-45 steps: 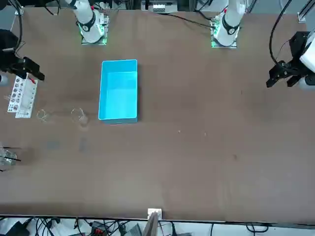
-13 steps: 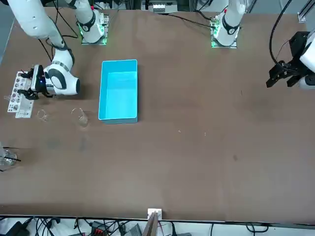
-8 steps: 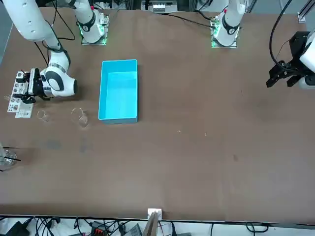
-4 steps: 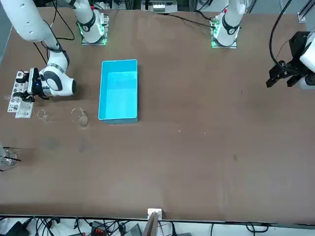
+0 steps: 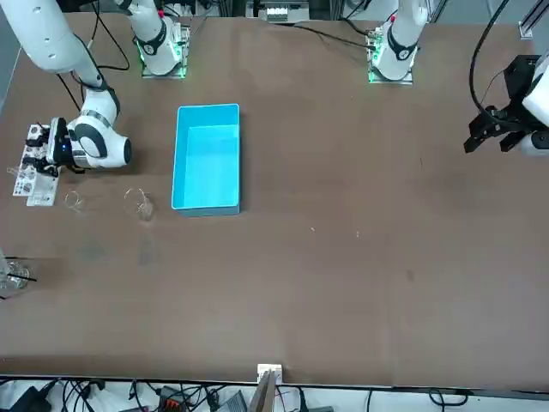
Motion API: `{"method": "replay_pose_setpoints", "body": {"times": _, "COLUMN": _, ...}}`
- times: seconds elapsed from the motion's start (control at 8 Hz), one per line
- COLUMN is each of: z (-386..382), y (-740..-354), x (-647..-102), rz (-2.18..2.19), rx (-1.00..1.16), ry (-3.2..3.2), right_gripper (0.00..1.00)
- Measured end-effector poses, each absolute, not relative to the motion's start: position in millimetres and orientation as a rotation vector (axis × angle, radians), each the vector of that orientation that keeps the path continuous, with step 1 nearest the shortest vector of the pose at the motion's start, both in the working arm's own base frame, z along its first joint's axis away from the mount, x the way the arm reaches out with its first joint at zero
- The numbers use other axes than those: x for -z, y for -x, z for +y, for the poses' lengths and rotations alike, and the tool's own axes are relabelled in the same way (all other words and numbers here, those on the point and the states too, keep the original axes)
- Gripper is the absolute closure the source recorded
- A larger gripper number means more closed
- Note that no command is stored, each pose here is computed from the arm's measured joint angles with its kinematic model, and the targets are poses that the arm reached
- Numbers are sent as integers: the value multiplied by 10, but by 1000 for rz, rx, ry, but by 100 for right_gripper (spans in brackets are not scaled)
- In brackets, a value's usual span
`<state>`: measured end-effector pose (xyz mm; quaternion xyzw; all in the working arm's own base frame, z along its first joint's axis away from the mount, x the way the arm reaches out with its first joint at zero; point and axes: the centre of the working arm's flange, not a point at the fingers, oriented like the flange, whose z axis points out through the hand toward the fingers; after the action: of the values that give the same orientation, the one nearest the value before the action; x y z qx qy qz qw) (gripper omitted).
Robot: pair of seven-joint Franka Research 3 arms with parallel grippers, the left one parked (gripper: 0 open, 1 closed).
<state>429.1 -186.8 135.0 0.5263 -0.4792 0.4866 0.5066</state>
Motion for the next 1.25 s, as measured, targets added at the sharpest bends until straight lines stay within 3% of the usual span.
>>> {"method": "replay_pose_setpoints", "body": {"times": 0.88, "z": -1902, "y": -4274, "x": -1329, "rz": -1171, "rx": -1160, "ry": -1277, "right_gripper": 71}}
{"method": "replay_pose_setpoints", "body": {"times": 1.25, "z": -1879, "y": -4283, "x": -1325, "rz": -1170, "rx": -1163, "ry": -1282, "right_gripper": 72}}
